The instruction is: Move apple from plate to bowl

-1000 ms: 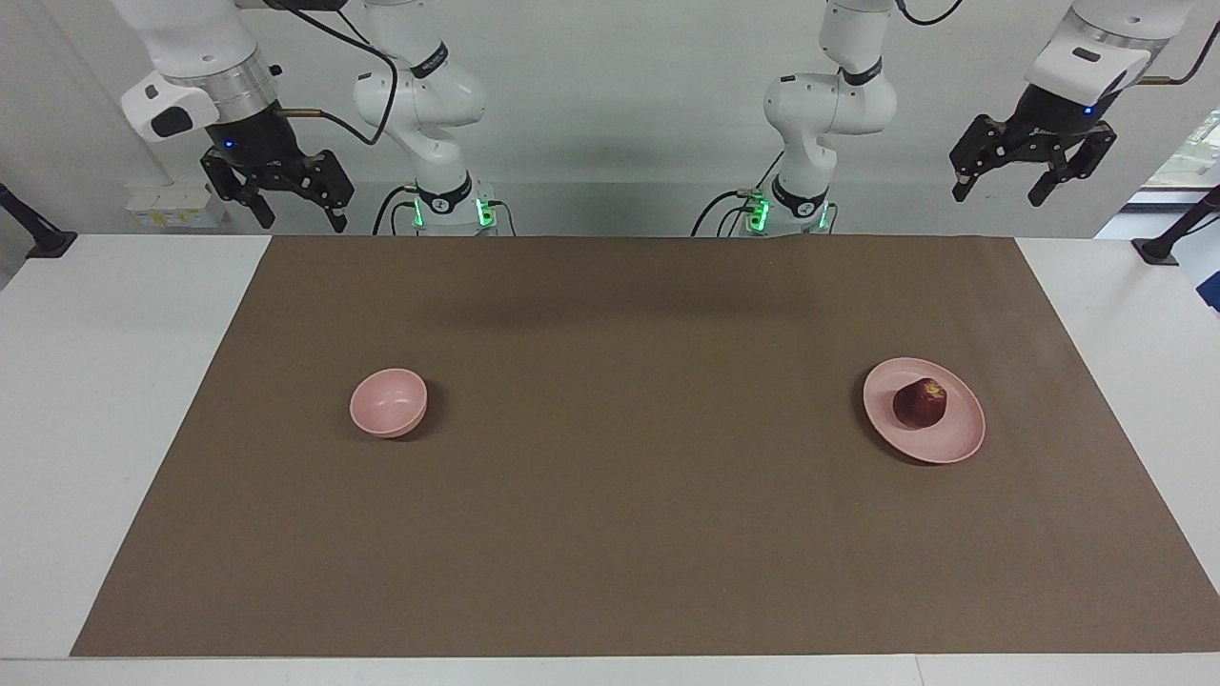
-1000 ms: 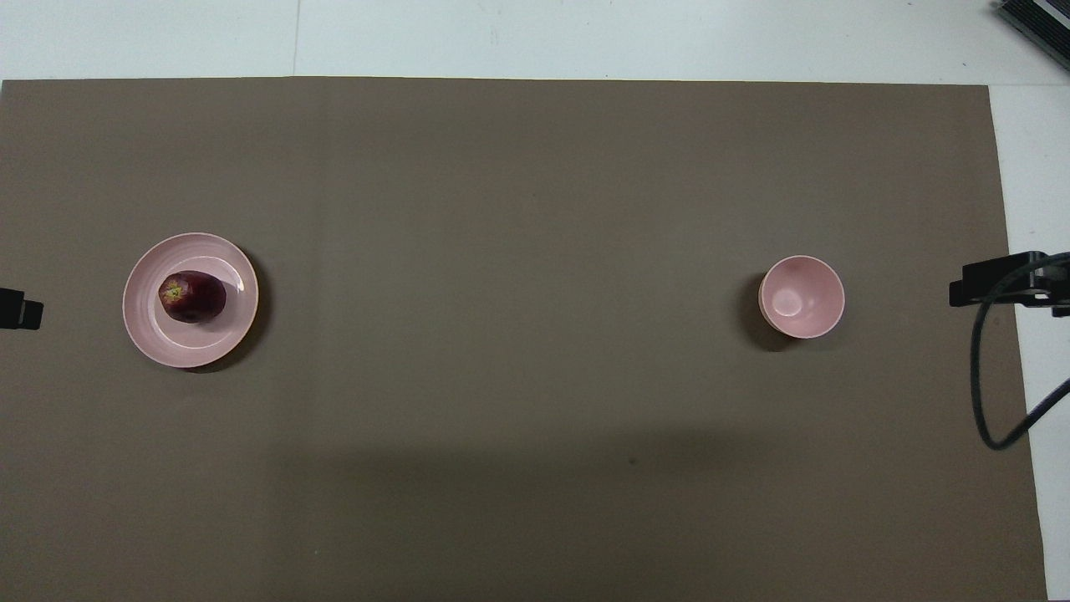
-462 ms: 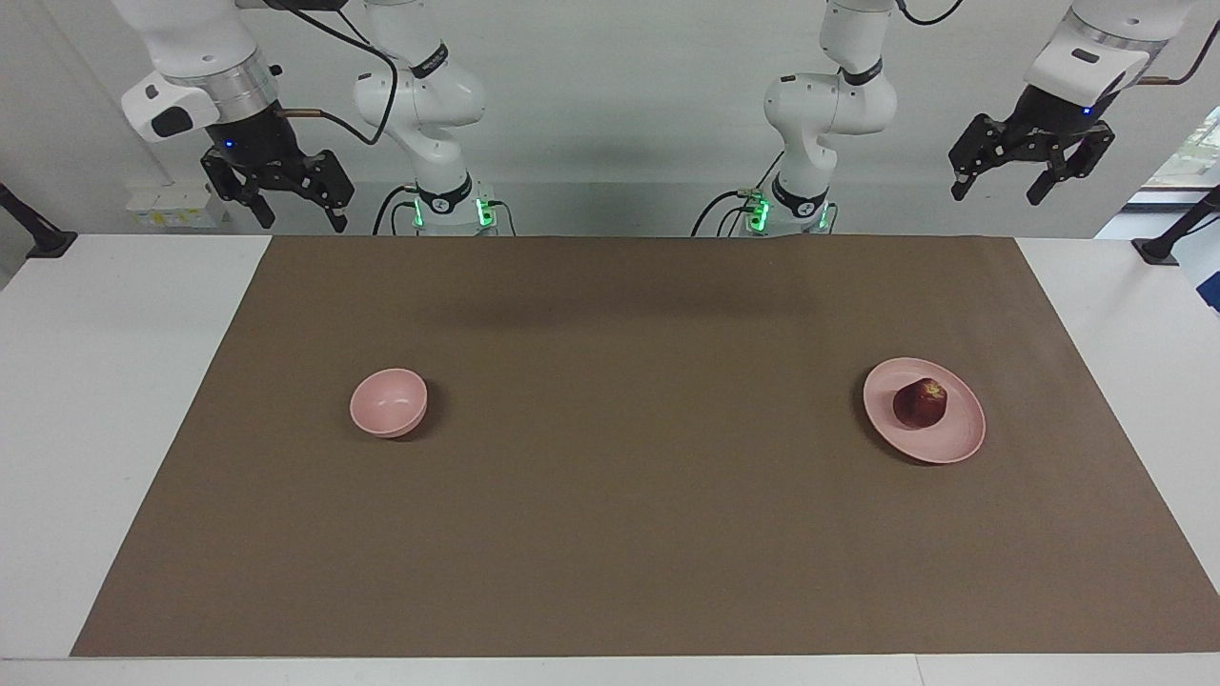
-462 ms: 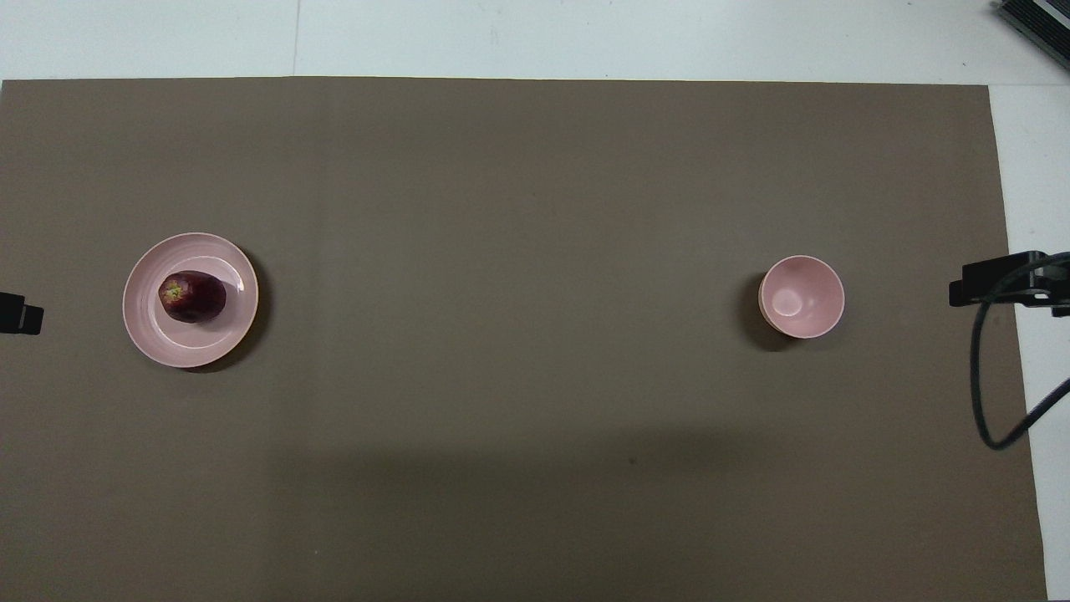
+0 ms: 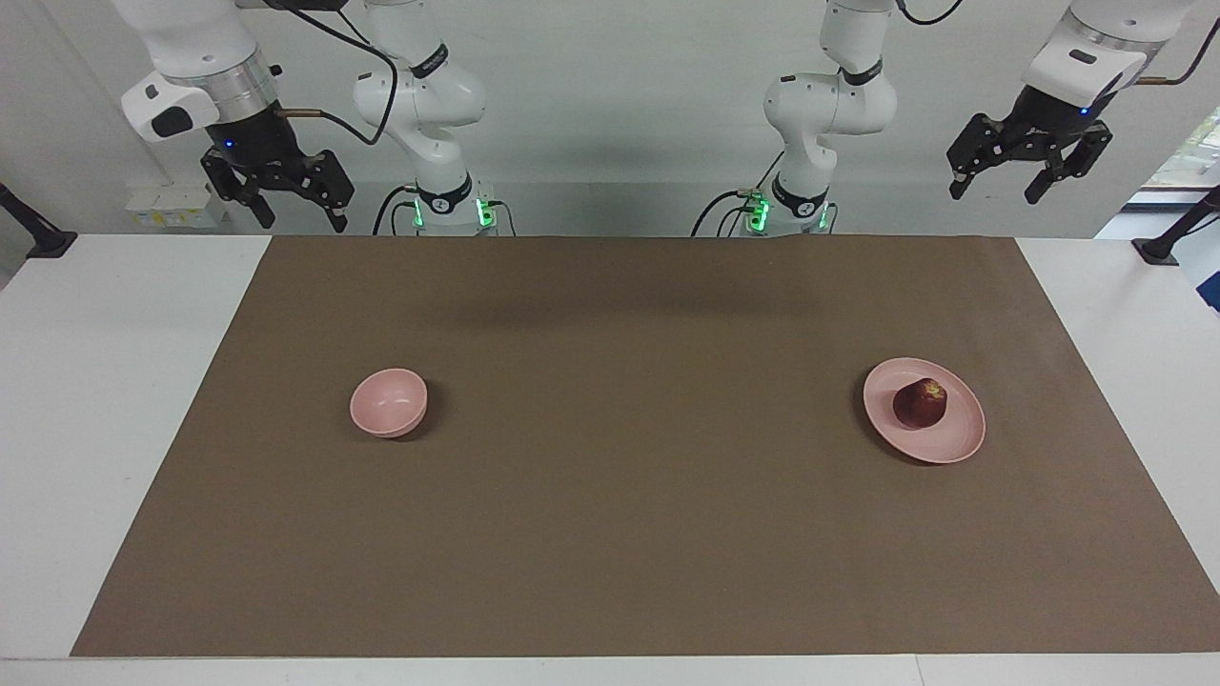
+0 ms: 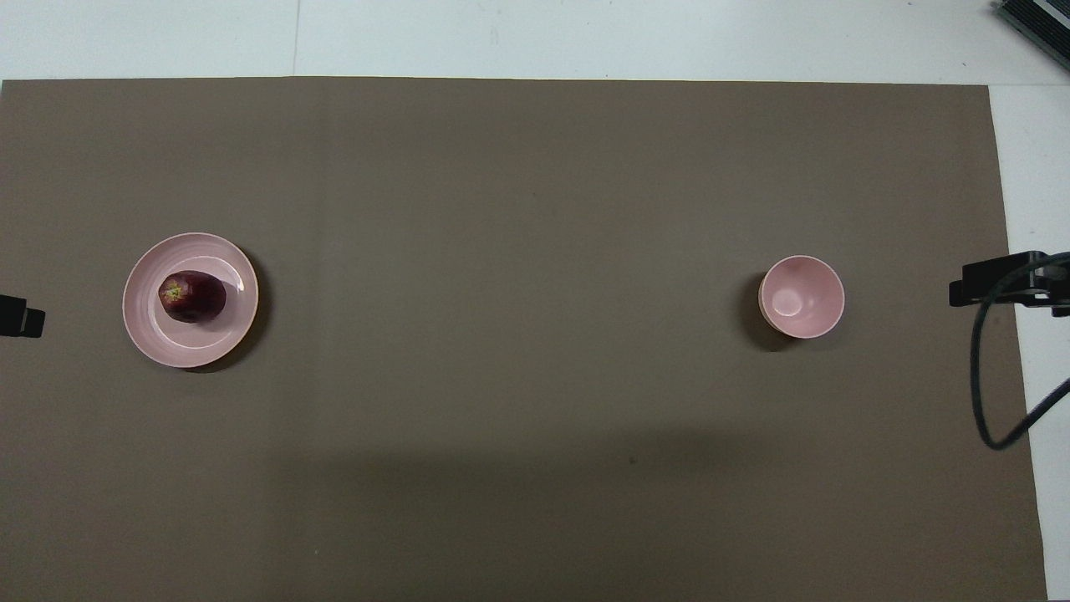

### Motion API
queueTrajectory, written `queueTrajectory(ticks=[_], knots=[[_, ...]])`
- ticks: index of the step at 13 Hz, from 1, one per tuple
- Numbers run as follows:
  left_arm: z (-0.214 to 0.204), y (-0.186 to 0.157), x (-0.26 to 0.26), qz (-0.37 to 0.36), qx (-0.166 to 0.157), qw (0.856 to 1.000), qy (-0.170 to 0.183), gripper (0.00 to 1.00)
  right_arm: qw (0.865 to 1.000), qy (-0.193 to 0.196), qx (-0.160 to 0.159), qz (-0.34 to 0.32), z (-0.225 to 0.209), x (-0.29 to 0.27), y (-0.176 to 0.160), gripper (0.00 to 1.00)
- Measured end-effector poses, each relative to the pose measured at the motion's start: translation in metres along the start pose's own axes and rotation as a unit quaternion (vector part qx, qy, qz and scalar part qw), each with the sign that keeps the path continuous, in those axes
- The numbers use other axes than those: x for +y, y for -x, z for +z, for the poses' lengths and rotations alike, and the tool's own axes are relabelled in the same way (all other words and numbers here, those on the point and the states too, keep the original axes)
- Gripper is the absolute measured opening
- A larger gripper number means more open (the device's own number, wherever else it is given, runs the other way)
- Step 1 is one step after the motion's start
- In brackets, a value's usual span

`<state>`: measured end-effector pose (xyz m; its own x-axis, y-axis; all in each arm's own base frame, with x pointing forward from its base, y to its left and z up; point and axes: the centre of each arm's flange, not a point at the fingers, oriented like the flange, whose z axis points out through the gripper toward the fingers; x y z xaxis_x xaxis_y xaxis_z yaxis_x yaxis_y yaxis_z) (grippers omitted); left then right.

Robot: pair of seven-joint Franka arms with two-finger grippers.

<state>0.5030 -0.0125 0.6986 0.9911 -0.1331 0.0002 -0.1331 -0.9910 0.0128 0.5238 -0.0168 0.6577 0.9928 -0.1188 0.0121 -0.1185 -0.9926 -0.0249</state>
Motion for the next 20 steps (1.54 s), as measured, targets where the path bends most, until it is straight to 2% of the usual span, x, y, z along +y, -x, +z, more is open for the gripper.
queueTrajectory(ticks=[4,9,13,17,20], knots=[[0.016,-0.012,-0.001,0.000,0.020,1.000,-0.002,1.00,1.000,0.000,-0.004,0.001,0.001,0.001,0.001,1.00],[0.093,-0.035,-0.003,0.000,0.027,1.000,-0.003,1.00,1.000,0.000,-0.005,0.001,0.001,0.001,0.001,1.00],[0.166,-0.054,-0.008,-0.002,0.075,0.997,-0.010,1.00,1.000,0.000,-0.002,-0.001,0.001,-0.001,0.000,1.00],[0.237,-0.065,-0.022,0.017,0.066,0.998,-0.009,1.00,1.000,-0.003,0.011,-0.023,0.011,-0.027,-0.003,1.00],[0.289,-0.071,-0.044,0.031,0.062,0.997,0.023,1.00,0.999,-0.019,0.020,-0.042,0.025,-0.053,-0.006,1.00]])
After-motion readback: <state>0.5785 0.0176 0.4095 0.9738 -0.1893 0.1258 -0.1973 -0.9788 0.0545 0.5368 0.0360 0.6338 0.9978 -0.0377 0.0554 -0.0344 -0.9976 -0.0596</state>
